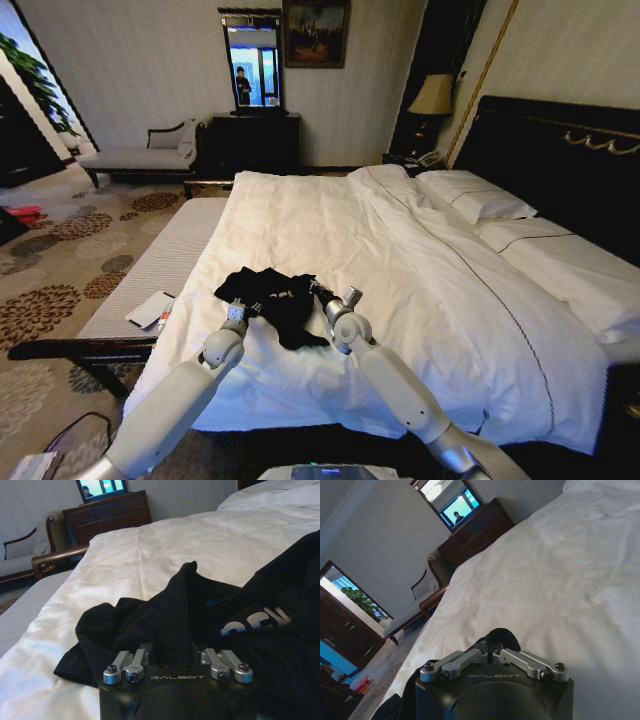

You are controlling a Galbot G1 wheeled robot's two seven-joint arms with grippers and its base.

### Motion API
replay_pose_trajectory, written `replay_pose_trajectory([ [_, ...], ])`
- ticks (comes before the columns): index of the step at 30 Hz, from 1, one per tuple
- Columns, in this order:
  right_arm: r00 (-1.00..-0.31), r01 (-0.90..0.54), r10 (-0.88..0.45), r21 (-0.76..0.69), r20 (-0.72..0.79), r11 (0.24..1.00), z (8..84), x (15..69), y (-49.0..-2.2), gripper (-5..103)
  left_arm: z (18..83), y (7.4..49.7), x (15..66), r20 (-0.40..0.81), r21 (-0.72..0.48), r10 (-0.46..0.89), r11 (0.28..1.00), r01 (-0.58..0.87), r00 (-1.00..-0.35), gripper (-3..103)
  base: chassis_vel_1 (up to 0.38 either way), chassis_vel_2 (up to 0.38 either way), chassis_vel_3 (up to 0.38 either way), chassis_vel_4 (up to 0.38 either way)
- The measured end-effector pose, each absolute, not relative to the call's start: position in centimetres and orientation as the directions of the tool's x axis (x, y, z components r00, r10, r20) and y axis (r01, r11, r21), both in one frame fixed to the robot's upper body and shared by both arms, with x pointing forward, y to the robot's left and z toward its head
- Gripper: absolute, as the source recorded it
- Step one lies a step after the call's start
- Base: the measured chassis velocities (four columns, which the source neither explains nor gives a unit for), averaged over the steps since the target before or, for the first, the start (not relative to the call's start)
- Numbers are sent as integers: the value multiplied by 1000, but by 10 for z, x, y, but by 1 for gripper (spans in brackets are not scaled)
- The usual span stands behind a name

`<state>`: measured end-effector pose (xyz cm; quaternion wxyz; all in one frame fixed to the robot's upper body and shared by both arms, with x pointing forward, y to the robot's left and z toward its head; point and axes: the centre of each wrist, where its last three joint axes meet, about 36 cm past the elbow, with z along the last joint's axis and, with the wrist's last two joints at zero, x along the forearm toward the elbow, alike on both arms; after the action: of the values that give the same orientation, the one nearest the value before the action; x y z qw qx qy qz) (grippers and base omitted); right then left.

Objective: Fold the clothes on the bed.

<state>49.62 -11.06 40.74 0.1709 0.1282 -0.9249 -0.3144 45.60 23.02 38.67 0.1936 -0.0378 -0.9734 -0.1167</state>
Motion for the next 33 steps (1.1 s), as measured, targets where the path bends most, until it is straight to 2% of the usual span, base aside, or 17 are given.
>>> replay_pose_trajectory([
  [1,-909,-130,-345,625,235,769,407,496,-111,0,387,232,454,385,209,27,971,115,-923,36,0,0,0,0],
  [2,-909,-130,-344,625,234,769,407,496,-111,0,387,233,454,384,207,26,972,113,-923,36,0,0,0,0],
  [5,-910,-133,-344,625,230,769,408,497,-110,0,390,239,448,375,198,20,975,101,-927,20,0,0,0,0],
  [6,-910,-133,-344,625,230,769,408,497,-110,0,390,239,448,375,198,20,975,101,-927,20,0,0,0,0],
  [8,-911,-137,-346,626,225,768,410,497,-110,0,392,243,445,368,194,17,976,95,-930,10,0,0,0,0],
  [9,-912,-140,-346,626,221,767,411,497,-109,0,393,247,443,363,191,15,977,90,-932,10,0,0,0,0],
  [10,-913,-142,-346,627,216,766,412,497,-109,0,395,249,441,358,186,14,979,86,-934,4,0,0,0,0],
  [14,-919,-148,-342,630,197,762,417,498,-109,0,402,257,438,332,168,7,984,66,-943,0,0,0,0,0],
  [21,-931,-180,-338,634,136,752,435,501,-119,0,434,279,439,243,115,-22,993,7,-970,0,0,0,0,0],
  [30,-933,-261,-358,622,34,739,465,495,-141,0,505,320,430,83,54,-52,997,-48,-995,0,0,0,0,0],
  [33,-925,-327,-378,603,-45,728,480,490,-155,0,531,329,423,24,49,-49,998,-48,-999,0,0,0,0,0],
])
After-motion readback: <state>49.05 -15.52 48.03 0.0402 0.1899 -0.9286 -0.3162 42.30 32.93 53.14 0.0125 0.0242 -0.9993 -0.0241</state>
